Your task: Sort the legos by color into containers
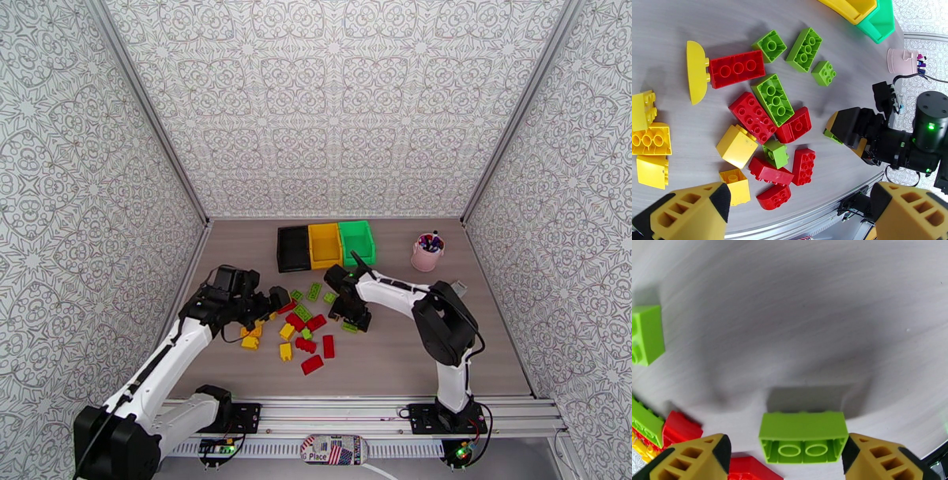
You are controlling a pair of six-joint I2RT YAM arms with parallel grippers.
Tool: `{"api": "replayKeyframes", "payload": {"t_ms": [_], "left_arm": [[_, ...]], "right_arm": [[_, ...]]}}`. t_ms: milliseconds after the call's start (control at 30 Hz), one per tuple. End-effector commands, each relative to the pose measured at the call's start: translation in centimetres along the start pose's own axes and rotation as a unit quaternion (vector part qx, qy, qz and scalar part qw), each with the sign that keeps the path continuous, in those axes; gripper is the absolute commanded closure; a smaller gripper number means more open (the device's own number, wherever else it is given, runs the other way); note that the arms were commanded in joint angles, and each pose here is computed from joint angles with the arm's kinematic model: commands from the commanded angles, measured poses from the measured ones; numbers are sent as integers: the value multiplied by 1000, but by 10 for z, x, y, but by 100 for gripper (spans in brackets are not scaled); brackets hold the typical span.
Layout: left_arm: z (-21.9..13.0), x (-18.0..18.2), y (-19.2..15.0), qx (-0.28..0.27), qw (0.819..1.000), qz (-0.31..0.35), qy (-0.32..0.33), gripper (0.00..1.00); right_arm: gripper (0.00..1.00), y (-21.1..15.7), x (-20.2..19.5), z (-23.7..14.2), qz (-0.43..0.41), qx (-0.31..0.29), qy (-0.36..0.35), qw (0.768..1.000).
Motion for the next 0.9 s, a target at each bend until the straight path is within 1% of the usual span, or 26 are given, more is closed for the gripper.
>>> {"api": "replayKeyframes", "payload": {"t_ms": [0,200,433,533,700,867], "left_arm": [[1,6,-5,9,1000,-6,3,1],[4,6,-2,9,1000,-12,3,1],[18,0,3,18,1000,-9,10,1],[30,-8,5,25,1000,-3,9,1],[57,-29,10,43,999,10,8,1],[85,-67,22,57,998,40,2,1]], "right_arm": [[24,2,-5,0,-2,-7,-22,1000],[30,-2,-10,10,-4,3,-23,1000],[41,1,-15,15,1,12,-9,1000],[47,7,-16,8,-1,8,9,1000],[54,23,-22,-14,10,-5,43,999],[57,48,-33,-37,35,-4,100,994]]}}
Point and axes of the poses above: each hand's point on the last joint's axis, 136 mm out from that joint toward the fingers, its own z axis out along the fingers, its own x axis along the line the jaws close on, y = z × x, the point moved 2 cm from there along -z, back along the fingers, and after that the axes turned 3 degrees about z, right-handed, at the moved point
